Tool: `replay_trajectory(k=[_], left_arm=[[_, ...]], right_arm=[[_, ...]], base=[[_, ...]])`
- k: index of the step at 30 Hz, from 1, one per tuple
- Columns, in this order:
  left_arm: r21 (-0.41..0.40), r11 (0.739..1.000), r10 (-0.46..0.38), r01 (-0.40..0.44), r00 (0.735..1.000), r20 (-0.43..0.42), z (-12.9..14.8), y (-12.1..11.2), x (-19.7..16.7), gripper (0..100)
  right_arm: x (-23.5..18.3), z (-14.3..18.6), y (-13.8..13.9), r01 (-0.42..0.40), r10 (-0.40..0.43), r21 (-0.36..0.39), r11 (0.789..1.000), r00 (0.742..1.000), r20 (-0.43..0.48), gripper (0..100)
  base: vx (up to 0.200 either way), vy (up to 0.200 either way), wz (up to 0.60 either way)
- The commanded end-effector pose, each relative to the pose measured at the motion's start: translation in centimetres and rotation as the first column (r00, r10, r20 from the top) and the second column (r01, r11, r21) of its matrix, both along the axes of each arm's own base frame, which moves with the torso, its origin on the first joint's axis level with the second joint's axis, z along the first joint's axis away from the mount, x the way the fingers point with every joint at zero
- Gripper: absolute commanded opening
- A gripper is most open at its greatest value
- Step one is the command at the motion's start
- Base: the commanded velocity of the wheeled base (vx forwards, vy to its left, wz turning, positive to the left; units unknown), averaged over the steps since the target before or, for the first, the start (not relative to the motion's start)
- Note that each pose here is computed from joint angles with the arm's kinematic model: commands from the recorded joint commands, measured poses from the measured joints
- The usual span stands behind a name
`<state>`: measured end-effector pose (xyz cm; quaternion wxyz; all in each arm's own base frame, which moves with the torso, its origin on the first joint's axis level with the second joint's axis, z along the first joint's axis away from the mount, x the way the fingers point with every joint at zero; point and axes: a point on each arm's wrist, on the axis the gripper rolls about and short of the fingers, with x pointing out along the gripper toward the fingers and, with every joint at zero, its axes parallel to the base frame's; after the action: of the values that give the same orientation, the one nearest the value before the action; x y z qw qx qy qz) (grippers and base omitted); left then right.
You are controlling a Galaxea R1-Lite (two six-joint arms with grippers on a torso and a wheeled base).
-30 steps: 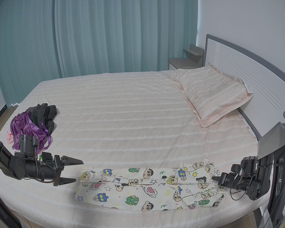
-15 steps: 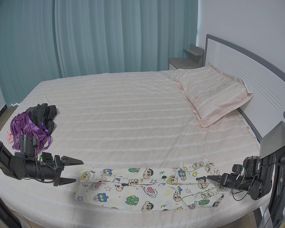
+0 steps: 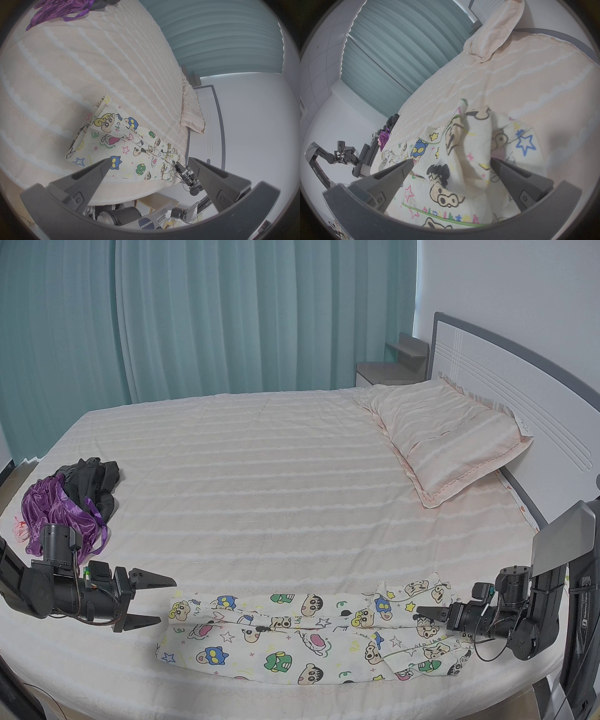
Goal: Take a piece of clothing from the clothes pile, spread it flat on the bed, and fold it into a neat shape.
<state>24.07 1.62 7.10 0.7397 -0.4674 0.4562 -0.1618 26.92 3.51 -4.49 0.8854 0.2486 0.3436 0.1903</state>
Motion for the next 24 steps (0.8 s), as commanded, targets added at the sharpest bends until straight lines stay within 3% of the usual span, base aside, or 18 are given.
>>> replay_trajectory(k=[1,9,14,24], left_arm=[[-0.001,1.0,0.0,0.0,1.0,-0.007,-0.2,0.0,0.1,100],[-0.001,1.0,0.001,-0.001,1.0,-0.01,-0.3,0.0,0.1,100],[-0.003,1.0,0.0,0.0,1.0,-0.013,-0.4,0.0,0.1,100],[-0.001,1.0,0.001,-0.001,1.0,-0.013,-0.4,0.0,0.1,100]], right_arm=[[0.0,-0.3,0.4,-0.009,0.009,-0.003,1.0,1.0,0.002,0],[-0.8,0.0,-1.6,0.048,-0.048,-0.003,0.999,0.999,-0.024,0],[-2.0,0.5,-2.3,0.016,-0.015,0.018,1.0,0.999,-0.039,0],[-2.4,0.4,-2.8,0.025,-0.025,0.007,1.0,0.999,-0.048,0]], base=[[0.0,0.0,0.0],[0.0,0.0,0.0],[0.0,0.0,0.0],[0.0,0.0,0.0]])
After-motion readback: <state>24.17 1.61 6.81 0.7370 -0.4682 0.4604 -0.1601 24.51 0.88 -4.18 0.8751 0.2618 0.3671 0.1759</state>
